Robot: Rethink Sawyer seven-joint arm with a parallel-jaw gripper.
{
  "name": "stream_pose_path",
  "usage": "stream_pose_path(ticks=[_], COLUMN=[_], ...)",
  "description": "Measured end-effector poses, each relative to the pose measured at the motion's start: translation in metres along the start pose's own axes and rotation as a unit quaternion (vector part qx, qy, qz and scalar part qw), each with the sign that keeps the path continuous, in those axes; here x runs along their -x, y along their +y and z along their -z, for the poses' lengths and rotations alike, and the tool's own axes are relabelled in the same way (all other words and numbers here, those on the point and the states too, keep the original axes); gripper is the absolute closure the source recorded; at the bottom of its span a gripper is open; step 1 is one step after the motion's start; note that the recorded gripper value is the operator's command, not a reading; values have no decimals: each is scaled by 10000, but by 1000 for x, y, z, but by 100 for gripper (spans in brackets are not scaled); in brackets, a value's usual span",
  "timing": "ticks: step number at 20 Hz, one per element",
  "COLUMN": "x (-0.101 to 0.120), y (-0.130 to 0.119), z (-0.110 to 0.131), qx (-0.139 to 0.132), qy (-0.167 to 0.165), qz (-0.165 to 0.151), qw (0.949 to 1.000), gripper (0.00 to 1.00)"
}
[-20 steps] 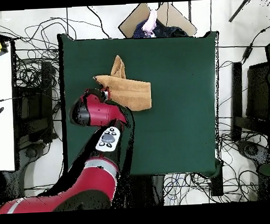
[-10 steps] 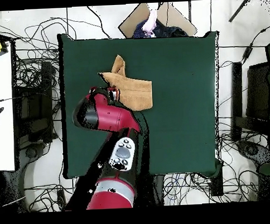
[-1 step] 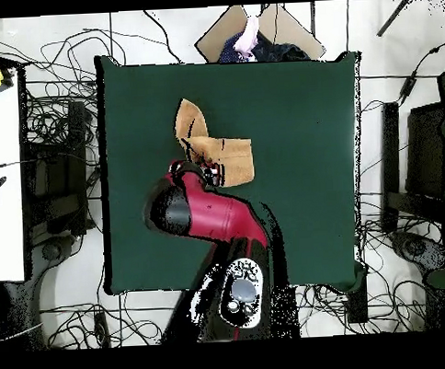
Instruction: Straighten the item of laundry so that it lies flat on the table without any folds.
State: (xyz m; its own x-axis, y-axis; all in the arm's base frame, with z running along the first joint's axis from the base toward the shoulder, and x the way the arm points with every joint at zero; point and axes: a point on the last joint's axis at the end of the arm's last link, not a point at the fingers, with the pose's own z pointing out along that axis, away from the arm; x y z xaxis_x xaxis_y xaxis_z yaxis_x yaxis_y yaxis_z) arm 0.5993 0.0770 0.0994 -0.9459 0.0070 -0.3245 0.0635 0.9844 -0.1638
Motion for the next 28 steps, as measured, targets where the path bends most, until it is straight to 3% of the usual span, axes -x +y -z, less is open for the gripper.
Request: stream_pose_path(ticks=[3,6,8,9,10,13,15,17,20,22,26,28], x=[-17,-37,-50,-53,-63,-86,-95,-118,-137,-150,-158,-158], y=[-5,6,22,26,39,61,66,74,76,72,66,63], z=[-7,-18,-23,-24,-24,-17,-12,-1,10,22,35,37], qx=[-81,-289,-458,-485,-610,-872,-984,-1296,-1633,-2034,-2515,-2652], qy=[-104,-695,-1310,-1429,-1873,-2513,-2643,-2706,-2607,-2551,-2595,-2613], qz=[174,402,478,482,436,241,147,-100,-380,-763,-1357,-1553], qw=[9998,9963,9892,9874,9794,9637,9593,9539,9508,9422,9225,9150], gripper=[100,100,100,100,100,100,100,100,100,100,100,100])
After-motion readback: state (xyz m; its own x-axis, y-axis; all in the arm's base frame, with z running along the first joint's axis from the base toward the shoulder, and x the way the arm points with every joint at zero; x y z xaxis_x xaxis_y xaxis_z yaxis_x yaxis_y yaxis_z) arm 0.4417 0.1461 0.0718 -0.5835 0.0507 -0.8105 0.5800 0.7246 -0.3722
